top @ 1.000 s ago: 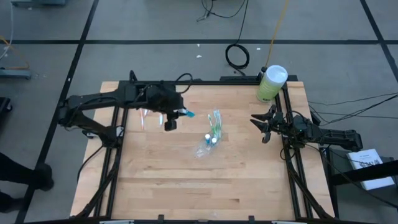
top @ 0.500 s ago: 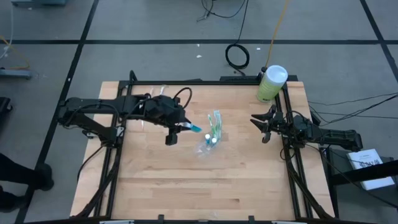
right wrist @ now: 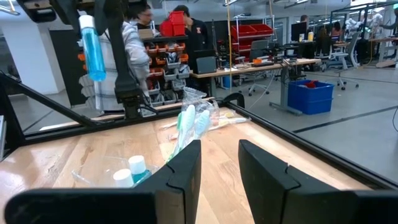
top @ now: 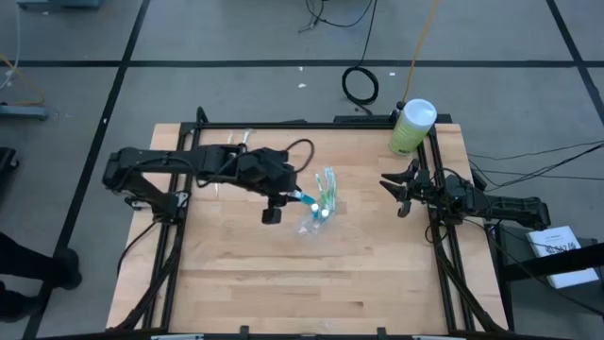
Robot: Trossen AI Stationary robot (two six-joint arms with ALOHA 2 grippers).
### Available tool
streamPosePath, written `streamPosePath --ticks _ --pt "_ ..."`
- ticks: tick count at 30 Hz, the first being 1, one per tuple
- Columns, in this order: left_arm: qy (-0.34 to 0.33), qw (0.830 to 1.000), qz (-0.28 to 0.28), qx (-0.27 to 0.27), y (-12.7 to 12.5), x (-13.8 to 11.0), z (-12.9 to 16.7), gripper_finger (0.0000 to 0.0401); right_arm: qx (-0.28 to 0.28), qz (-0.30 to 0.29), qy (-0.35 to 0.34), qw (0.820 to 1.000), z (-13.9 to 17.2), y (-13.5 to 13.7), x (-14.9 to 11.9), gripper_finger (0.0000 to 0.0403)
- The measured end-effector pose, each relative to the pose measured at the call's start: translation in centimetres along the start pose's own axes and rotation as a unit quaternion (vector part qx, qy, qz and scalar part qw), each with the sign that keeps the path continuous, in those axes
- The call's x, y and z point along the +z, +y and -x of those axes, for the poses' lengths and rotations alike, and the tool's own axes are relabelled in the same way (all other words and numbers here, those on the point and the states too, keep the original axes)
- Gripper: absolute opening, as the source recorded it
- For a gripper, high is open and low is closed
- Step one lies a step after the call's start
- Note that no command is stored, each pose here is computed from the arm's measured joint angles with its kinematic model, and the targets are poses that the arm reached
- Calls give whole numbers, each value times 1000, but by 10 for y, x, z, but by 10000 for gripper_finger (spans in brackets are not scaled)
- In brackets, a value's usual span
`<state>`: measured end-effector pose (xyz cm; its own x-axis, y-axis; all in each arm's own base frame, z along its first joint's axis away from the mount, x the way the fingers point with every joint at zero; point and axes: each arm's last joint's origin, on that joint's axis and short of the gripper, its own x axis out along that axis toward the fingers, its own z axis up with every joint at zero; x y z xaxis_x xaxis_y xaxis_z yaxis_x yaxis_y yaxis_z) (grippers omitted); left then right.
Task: Pick & Place toothbrushing station
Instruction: Put the mouthwash bottle into the transparent organizer
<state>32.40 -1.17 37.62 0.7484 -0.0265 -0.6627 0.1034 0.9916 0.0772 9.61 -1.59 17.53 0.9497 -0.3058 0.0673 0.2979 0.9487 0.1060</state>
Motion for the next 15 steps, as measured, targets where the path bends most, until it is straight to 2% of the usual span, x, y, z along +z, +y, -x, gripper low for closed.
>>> streamPosePath --ticks 6,15 --pt "58 998 -24 -8 1 8 -33 113 0 0 0 1000 0 0 0 98" --pt "122 992 -31 -16 0 -4 -92 113 0 0 0 1000 0 0 0 98"
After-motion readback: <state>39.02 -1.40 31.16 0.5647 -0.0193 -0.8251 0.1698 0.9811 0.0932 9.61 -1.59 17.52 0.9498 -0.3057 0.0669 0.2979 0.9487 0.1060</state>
